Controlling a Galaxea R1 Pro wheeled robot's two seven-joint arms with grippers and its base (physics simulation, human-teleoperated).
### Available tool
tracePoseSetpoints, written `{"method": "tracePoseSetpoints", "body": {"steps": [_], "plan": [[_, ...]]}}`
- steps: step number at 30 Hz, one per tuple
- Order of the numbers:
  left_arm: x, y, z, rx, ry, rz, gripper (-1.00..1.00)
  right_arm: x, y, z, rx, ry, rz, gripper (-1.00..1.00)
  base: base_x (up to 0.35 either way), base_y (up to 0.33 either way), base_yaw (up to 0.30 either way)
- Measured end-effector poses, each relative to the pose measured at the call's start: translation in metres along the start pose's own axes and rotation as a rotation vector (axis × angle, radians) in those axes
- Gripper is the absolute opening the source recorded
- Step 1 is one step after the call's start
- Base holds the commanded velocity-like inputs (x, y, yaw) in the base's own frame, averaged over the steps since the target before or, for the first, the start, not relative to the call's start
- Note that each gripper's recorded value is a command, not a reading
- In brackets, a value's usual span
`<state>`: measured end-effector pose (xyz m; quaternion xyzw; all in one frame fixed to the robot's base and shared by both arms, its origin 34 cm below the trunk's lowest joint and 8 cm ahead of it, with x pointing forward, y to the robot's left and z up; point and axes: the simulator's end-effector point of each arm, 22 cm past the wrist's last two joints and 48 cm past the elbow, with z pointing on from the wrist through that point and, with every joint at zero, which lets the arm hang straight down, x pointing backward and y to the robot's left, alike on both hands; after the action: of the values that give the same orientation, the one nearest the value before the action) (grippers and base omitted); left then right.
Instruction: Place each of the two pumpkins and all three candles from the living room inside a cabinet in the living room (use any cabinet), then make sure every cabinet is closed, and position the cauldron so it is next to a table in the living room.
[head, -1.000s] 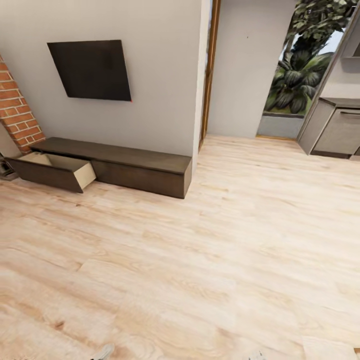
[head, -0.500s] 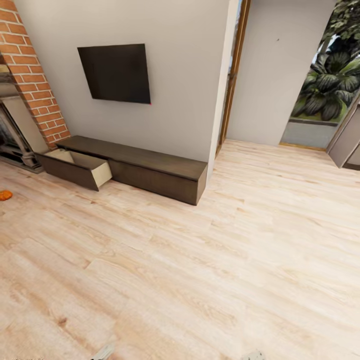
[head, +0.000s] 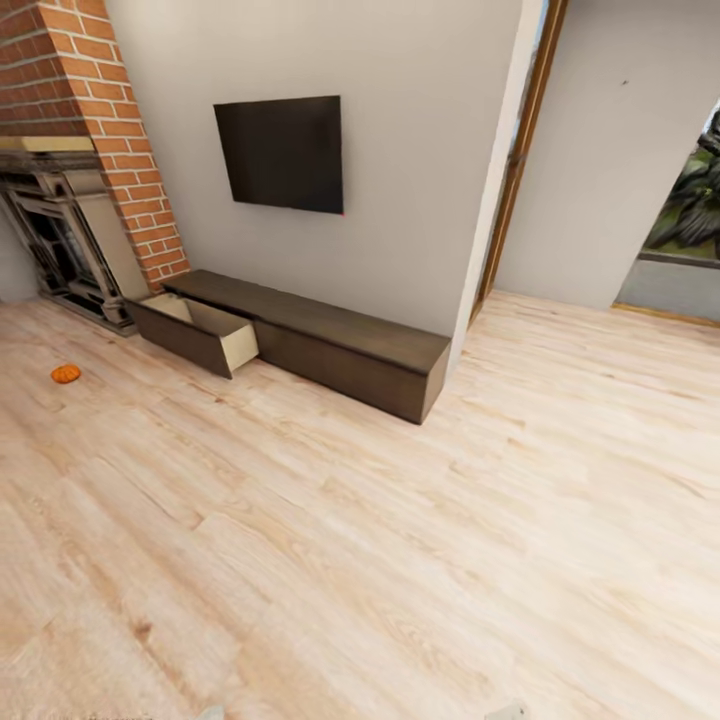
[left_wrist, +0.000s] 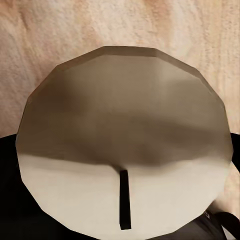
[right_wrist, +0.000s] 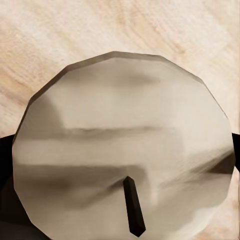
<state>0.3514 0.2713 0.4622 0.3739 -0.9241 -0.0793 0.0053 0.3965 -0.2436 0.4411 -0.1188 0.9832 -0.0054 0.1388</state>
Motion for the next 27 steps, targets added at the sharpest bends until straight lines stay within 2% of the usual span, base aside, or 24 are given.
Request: {"method": "tracePoseSetpoints", "body": {"steps": [27], "plan": [[-0.0058, -0.004, -0.0053, 0.014, -0.015, -0.006, -1.0, -0.0067, -0.0015, -0.0039, 0.005, -0.019, -0.001, -1.0, 0.125, -0.126, 0.252]]}}
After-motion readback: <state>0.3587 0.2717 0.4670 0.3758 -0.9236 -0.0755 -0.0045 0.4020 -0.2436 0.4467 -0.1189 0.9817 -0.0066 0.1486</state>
